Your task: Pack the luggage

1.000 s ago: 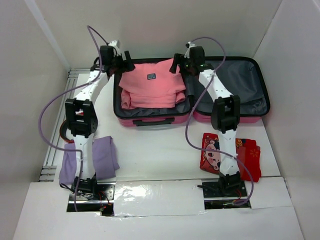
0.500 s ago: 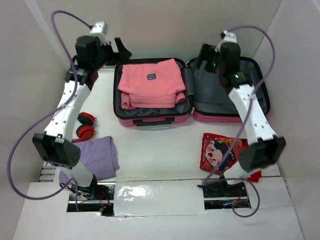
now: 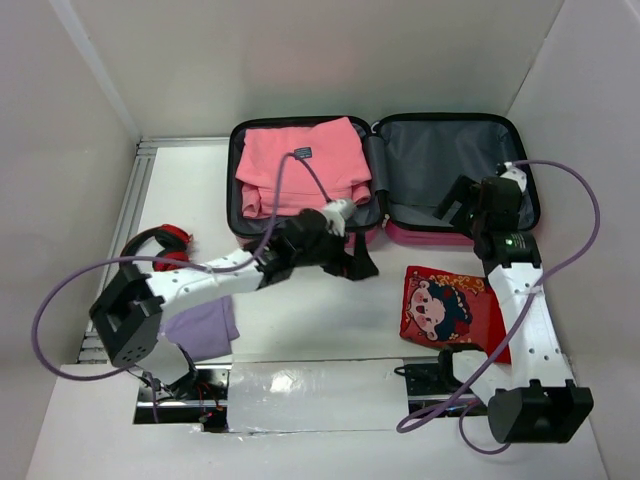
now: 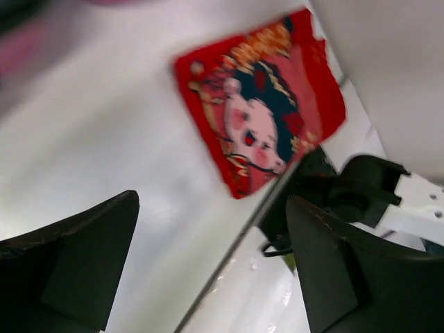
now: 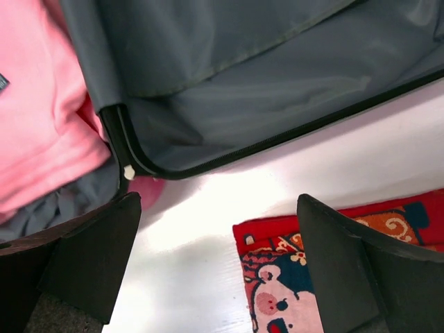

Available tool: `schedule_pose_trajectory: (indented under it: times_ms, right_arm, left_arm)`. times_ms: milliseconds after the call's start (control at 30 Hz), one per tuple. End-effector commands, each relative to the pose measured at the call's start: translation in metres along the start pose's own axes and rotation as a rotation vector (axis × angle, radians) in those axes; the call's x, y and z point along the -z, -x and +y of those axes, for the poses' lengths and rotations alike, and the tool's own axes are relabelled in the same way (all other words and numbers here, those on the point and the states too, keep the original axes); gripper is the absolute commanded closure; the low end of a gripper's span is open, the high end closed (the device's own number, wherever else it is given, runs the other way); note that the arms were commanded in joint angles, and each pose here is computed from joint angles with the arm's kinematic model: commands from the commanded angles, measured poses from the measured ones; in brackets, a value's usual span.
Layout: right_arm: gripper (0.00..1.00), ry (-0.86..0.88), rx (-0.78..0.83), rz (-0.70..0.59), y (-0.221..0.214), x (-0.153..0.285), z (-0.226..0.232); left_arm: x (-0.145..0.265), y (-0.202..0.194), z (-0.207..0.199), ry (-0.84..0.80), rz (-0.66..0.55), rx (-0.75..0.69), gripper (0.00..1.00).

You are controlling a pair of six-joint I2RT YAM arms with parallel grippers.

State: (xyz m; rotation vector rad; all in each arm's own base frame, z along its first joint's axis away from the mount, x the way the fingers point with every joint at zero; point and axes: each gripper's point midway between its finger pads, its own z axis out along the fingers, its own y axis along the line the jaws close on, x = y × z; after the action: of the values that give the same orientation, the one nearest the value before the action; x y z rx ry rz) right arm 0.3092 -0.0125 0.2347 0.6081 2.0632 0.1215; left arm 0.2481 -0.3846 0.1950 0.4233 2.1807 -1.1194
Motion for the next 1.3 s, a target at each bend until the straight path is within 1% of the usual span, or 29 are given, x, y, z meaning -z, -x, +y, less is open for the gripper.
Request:
schedule_pose_trajectory:
  times_ms: [0,33,67,100,167,233,333,400,433,467,600,633,667,767,867,967,1033,1067,1133,1167,1233,1267]
  right_arm:
    - [0.0,-0.001,-0.038,-0.033,0.014,0.01,-0.002]
    - [0.0,0.044,-0.032,-0.045,0.023,0.016,0.009]
    - [0.0,0.048,-0.024,-0.03,0.024,0.015,0.009]
    - [0.0,0.06,-0.023,-0.016,0.023,0.015,0.012]
    - [0.0,0.085,-0.002,-0.014,0.025,0.017,0.016]
    - [0.0,0.093,-0.001,-0.01,0.024,0.017,0.018]
    - [0.0,0.11,0.008,-0.001,0.02,0.019,0.019]
    - [0.0,0.123,0.009,0.005,0.018,0.017,0.021]
    - [0.0,0.132,0.009,0.01,0.017,0.018,0.023]
    - [0.0,0.132,0.009,0.01,0.017,0.018,0.023]
    - [0.0,0.129,0.004,-0.002,0.02,0.017,0.021]
    - [0.0,0.129,-0.005,-0.001,0.02,0.017,0.021]
    - [0.0,0.125,-0.005,0.007,0.019,0.015,0.021]
    - [0.0,0.125,-0.005,0.007,0.019,0.015,0.021]
    - [0.0,0.121,-0.005,0.015,0.017,0.015,0.02]
    - [0.0,0.125,-0.004,0.028,0.014,0.015,0.02]
    - [0.0,0.119,-0.009,0.023,0.017,0.017,0.019]
    - [0.0,0.124,-0.01,0.014,0.019,0.02,0.019]
    - [0.0,0.12,-0.01,0.0,0.021,0.023,0.018]
    - [0.0,0.116,-0.019,0.009,0.018,0.021,0.017]
    - [0.0,0.116,-0.019,0.009,0.018,0.021,0.017]
    - [0.0,0.124,-0.029,0.024,0.013,0.02,0.018]
  left_arm:
    - [-0.028,0.015,-0.052,-0.163,-0.142,0.007,0.0]
    - [-0.039,0.005,-0.052,-0.155,-0.126,0.018,0.0]
    - [-0.049,-0.008,-0.055,-0.146,-0.115,0.021,0.0]
    - [-0.065,-0.025,-0.046,-0.131,-0.08,0.037,0.0]
    - [-0.081,-0.037,-0.051,-0.146,-0.091,0.045,0.0]
    - [-0.102,-0.057,-0.043,-0.118,-0.075,0.066,0.0]
    - [-0.121,-0.067,-0.043,-0.084,-0.077,0.09,0.0]
    - [-0.133,-0.08,-0.032,-0.064,-0.056,0.099,0.0]
    - [-0.137,-0.078,-0.034,-0.071,-0.064,0.099,0.0]
    - [-0.143,-0.086,-0.035,-0.076,-0.044,0.096,0.0]
    - [-0.152,-0.093,-0.042,-0.106,-0.023,0.091,0.0]
    - [-0.157,-0.101,-0.036,-0.092,-0.009,0.091,0.0]
    - [-0.16,-0.098,-0.038,-0.093,-0.01,0.091,0.0]
    - [-0.176,-0.11,-0.026,-0.028,0.012,0.12,0.02]
    - [-0.189,-0.134,0.006,0.111,0.071,0.164,0.05]
    - [-0.196,-0.14,0.016,0.168,0.091,0.192,0.07]
    - [-0.2,-0.141,0.016,0.168,0.091,0.193,0.15]
    - [-0.201,-0.138,0.013,0.162,0.085,0.193,0.2]
    - [-0.202,-0.142,0.019,0.181,0.09,0.191,0.38]
    - [-0.201,-0.144,0.024,0.203,0.091,0.189,0.54]
    - [-0.194,-0.139,0.025,0.218,0.087,0.161,0.64]
    - [-0.186,-0.127,0.022,0.228,0.059,0.125,0.74]
